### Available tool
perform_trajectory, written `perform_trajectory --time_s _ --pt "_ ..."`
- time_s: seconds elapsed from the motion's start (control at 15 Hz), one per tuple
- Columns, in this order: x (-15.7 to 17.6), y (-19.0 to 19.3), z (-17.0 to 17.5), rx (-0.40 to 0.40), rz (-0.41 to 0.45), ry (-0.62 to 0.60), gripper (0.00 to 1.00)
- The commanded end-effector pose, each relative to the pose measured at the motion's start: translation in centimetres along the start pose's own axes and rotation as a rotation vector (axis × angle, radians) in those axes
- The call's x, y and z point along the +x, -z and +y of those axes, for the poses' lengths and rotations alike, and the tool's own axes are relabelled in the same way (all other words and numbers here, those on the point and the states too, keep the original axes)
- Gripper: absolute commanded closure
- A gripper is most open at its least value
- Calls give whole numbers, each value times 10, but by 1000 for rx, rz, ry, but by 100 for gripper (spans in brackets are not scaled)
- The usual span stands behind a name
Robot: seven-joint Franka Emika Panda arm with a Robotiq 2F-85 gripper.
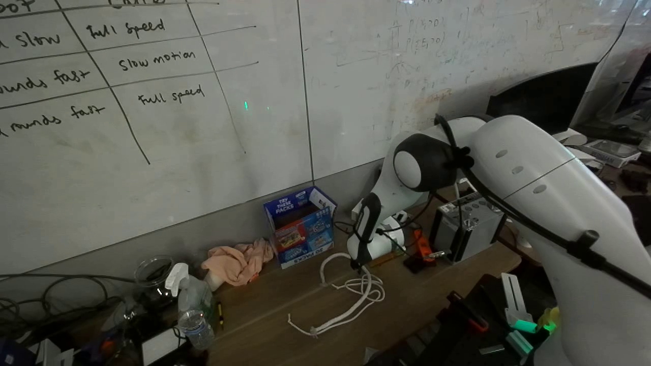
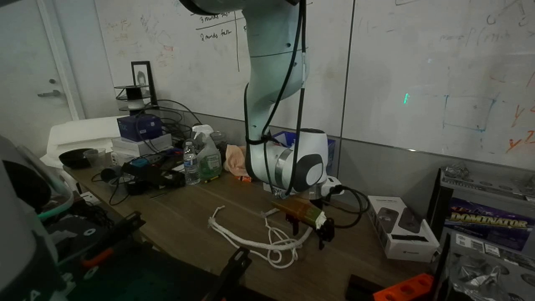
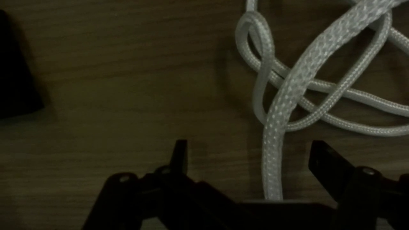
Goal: Put the white ropes inside the blue box.
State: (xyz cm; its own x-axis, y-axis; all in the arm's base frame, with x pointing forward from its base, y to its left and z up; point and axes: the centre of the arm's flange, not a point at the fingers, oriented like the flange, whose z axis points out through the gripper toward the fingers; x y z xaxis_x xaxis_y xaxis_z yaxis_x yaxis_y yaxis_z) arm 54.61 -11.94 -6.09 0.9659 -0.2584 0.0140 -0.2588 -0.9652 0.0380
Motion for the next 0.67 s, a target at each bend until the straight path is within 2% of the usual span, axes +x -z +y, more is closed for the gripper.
perform_trajectory --time_s 0.0,0.27,0.6 --pt "4 0 1 2 22 -17 32" --pt "4 -1 1 -1 17 -17 65" --pt "8 7 -5 -29 -13 -5 100"
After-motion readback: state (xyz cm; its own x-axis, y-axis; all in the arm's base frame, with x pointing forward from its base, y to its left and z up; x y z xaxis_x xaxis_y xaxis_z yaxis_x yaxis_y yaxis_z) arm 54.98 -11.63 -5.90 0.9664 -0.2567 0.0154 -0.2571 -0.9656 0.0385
